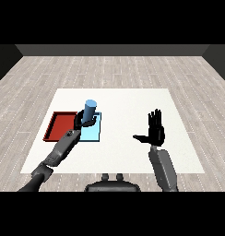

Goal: Pick the blue can and put it in the blue box

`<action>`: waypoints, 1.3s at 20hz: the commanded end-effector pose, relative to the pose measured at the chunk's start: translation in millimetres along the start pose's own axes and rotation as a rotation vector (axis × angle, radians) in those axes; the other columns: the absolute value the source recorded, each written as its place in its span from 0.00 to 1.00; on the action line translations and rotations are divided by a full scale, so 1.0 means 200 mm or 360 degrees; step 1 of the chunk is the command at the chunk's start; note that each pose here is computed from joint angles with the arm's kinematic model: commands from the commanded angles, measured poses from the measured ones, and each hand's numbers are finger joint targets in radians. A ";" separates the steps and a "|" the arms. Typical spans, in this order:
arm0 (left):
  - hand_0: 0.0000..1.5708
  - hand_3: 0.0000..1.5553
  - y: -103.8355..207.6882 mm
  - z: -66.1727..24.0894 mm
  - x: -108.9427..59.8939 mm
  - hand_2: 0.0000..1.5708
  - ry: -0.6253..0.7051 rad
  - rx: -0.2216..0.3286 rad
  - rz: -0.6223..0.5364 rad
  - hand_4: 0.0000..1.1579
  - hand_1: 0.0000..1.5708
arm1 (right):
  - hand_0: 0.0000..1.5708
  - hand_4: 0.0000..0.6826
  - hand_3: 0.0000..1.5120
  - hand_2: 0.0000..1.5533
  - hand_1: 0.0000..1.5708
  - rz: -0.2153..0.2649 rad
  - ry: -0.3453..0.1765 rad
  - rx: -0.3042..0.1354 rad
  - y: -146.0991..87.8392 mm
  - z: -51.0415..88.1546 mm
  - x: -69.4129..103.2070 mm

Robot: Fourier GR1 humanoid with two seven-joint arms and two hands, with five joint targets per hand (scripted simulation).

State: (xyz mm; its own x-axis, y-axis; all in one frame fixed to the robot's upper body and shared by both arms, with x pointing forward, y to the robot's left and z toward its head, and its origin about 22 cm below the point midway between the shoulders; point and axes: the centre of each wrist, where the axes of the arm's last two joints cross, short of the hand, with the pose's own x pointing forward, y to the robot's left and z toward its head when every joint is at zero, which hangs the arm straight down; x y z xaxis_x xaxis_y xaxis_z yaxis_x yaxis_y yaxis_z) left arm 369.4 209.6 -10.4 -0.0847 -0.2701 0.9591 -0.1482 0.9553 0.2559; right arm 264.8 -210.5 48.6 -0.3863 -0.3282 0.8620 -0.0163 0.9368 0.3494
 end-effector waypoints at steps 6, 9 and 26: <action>0.92 0.76 0.07 -0.073 -0.16 0.86 0.0584 0.0103 -0.0502 0.81 0.92 | 0.00 0.00 0.00 0.00 0.00 -0.0005 0.0026 -0.0020 -0.03 0.04 -0.04; 0.47 0.31 0.02 0.035 -0.29 0.44 0.0877 0.0055 -0.0596 0.79 0.47 | 0.00 0.00 0.00 0.00 0.00 -0.0018 0.0035 -0.0039 -0.06 0.05 -0.06; 0.00 0.00 -0.01 0.042 -0.34 0.00 0.1121 0.0090 -0.0555 0.00 0.00 | 0.00 0.00 0.00 0.00 0.00 -0.0010 0.0063 -0.0080 -0.20 -0.05 -0.13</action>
State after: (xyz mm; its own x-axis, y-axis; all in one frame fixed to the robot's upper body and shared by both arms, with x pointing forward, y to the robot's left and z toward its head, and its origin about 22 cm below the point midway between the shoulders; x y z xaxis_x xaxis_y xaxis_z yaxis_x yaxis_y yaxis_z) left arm 370.8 225.0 -71.6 0.6077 -0.3789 0.6980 -0.1215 0.8242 0.5532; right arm 278.5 -232.5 19.5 -0.3581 -0.3198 0.8772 0.0429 0.9329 0.3576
